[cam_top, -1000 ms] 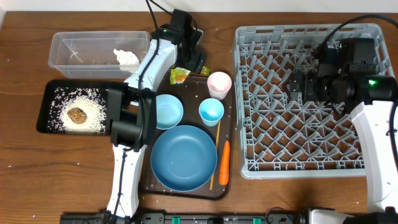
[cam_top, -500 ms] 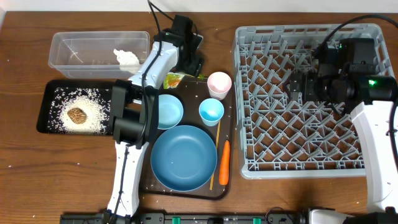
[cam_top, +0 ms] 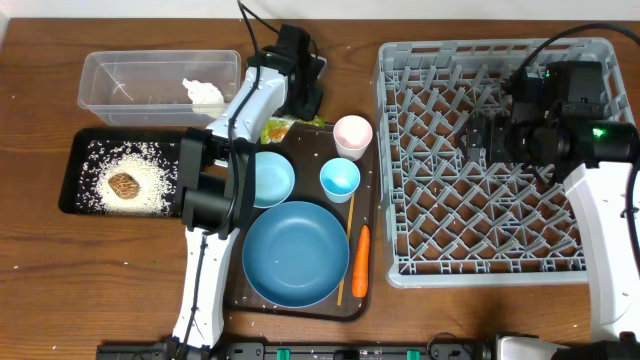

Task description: Sort waste into correct bins and load items into the dishwasher rack

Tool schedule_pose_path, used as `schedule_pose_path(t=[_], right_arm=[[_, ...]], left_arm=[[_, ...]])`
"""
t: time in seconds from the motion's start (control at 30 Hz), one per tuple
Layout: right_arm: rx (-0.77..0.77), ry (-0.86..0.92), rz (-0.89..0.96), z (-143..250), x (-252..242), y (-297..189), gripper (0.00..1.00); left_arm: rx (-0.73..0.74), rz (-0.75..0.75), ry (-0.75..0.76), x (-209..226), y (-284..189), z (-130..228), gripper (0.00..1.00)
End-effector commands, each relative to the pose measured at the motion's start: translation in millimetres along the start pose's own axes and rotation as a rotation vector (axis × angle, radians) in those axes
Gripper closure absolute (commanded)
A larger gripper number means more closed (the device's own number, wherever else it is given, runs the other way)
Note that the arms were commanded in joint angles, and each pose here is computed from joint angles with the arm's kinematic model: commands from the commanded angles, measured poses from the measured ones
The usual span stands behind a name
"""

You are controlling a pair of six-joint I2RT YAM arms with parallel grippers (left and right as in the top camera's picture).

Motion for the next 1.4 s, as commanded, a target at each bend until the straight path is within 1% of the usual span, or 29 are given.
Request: schedule_pose_path(t=[0.0, 0.07, 0.13, 0.23, 0.47, 0.63, 0.73, 1.1, 1.17, 1.2, 1.3, 1.33, 1.37], right_arm=[[0.002, 0.007, 0.011, -0.1, -3.6, -0.1, 0.01], [0.003, 0.008, 0.011, 0.0, -3.6, -0.1, 0.01], [0.003, 0.008, 0.011, 0.0, -3.6, -0.1, 0.01], [0.002, 0.007, 0.011, -0.1, -3.6, -0.1, 0.01], [0.002, 0.007, 0.011, -0.1, -3.6, -0.1, 0.01], [0.003, 0.008, 0.01, 0.1, -3.5, -0.1, 0.01], [0.003, 0.008, 0.01, 0.1, -3.5, -0.1, 0.01], [0.003, 0.008, 0.011, 0.0, -3.6, -0.1, 0.01], [0.003, 0.008, 0.011, 0.0, -3.6, -0.1, 0.01], [0.003, 0.008, 0.011, 0.0, -3.6, -0.1, 0.01], [0.002, 0.007, 0.011, -0.2, -3.6, -0.1, 0.01], [0.002, 0.007, 0.011, -0.1, -3.6, -0.1, 0.01], [0.002, 0.007, 0.011, -0.1, -3.6, -0.1, 0.01]], left_arm=[[-0.083, -0.053, 0.0, 3.2, -43.7, -19.7, 0.45], [-0.097, -0.072, 0.002, 2.4, -61.9, -21.4, 0.34], [-0.101, -0.074, 0.002, 0.7, -77.6, -20.7, 0.26], [-0.08, -0.074, 0.018, -1.3, -89.9, -15.5, 0.21], [0.045, -0.069, 0.093, -0.8, -82.6, 7.3, 0.19], [0.101, -0.063, 0.133, 1.4, -64.2, 18.8, 0.13], [0.135, -0.06, 0.133, 3.0, -52.0, 24.5, 0.13], [0.126, -0.06, 0.133, 5.2, -36.0, 22.4, 0.13], [0.137, -0.059, 0.133, 6.0, -29.4, 24.4, 0.14], [0.14, -0.059, 0.133, 6.4, -26.6, 24.8, 0.18], [0.132, -0.06, 0.136, 7.3, -22.4, 23.5, 0.39], [0.122, -0.061, 0.137, 7.3, -22.2, 21.8, 0.48], [0.112, -0.062, 0.138, 7.4, -22.0, 20.1, 0.54]])
Point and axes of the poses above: each gripper's point midway between its finger pads, its own y axis out along the fingers, its own x axis along the line the jaws close on, z = x × y, the point moved 7 cm from there along -y, back along the fingers, and after that the axes turned 6 degrees about -y, right-handed, at the moved point
